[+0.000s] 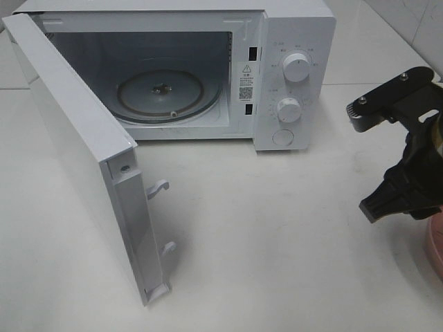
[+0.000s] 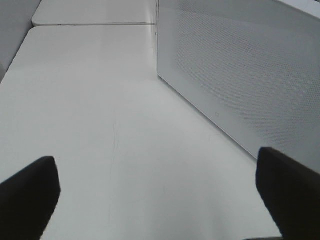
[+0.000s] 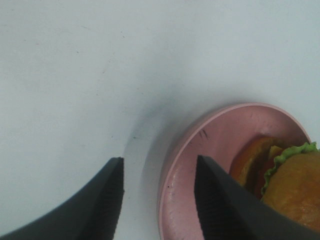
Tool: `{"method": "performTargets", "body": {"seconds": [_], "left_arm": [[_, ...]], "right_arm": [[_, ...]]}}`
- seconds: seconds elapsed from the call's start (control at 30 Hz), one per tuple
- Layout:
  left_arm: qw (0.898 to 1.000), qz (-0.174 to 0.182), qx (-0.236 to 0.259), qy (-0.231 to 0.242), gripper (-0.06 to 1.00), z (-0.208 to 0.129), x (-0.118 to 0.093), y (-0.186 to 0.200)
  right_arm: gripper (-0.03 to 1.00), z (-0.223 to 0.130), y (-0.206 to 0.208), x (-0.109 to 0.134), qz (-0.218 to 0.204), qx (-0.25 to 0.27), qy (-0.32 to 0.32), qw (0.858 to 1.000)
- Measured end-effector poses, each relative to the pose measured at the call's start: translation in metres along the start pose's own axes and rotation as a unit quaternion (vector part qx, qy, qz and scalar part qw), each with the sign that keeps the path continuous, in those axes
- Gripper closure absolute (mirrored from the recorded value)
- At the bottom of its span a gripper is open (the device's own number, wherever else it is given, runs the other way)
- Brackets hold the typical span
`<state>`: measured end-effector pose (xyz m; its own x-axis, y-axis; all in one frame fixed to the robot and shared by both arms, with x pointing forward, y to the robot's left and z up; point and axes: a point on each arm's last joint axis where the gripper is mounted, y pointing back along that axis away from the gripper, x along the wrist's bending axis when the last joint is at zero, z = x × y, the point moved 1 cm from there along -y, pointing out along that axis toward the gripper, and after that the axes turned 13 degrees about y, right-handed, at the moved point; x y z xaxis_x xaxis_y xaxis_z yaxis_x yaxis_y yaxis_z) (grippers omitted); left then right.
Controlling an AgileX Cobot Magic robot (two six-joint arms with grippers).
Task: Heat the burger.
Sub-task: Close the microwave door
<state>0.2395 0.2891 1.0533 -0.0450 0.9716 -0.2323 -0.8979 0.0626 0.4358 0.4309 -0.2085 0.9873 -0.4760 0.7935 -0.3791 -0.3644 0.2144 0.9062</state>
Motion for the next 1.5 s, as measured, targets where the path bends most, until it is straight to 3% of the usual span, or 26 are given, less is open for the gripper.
{"method": "performTargets", "body": {"seconds": [0.33,0.43,0.53,0.63,0.87,0.97,1.03,1.13,1.5], "left_arm": [[1.0,0.0,0.0,0.0,-0.04,0.0,0.0,0.0],[1.0,0.0,0.0,0.0,-0.04,0.0,0.0,0.0],[1.0,0.0,0.0,0.0,-0.04,0.0,0.0,0.0],[1.0,0.0,0.0,0.0,-0.04,0.0,0.0,0.0],[1.0,0.0,0.0,0.0,-0.04,0.0,0.0,0.0],[1.0,0.0,0.0,0.0,-0.04,0.0,0.0,0.0],[1.0,0.0,0.0,0.0,-0.04,0.0,0.0,0.0],[1.0,0.0,0.0,0.0,-0.04,0.0,0.0,0.0],[1.0,0.0,0.0,0.0,-0.04,0.0,0.0,0.0]], "right_arm": [[0.47,-0.016,0.035,0.002,0.077,-0.06,0.037,0.994],[0.33,-0.026,0.05,0.004,0.113,-0.08,0.056,0.989],[0.24,-0.034,0.06,0.002,0.121,-0.093,0.054,0.987],[0.2,-0.043,0.067,-0.001,0.121,-0.097,0.052,0.987],[0.2,-0.067,0.084,-0.009,0.116,-0.109,0.051,0.986],[0.2,-0.08,0.094,-0.014,0.113,-0.134,0.043,0.984],[0.2,-0.101,0.109,-0.02,0.108,-0.187,0.026,0.976],[0.2,-0.114,0.117,-0.024,0.102,-0.22,0.009,0.97],[0.2,-0.157,0.134,-0.037,0.043,-0.296,-0.094,0.95]]}}
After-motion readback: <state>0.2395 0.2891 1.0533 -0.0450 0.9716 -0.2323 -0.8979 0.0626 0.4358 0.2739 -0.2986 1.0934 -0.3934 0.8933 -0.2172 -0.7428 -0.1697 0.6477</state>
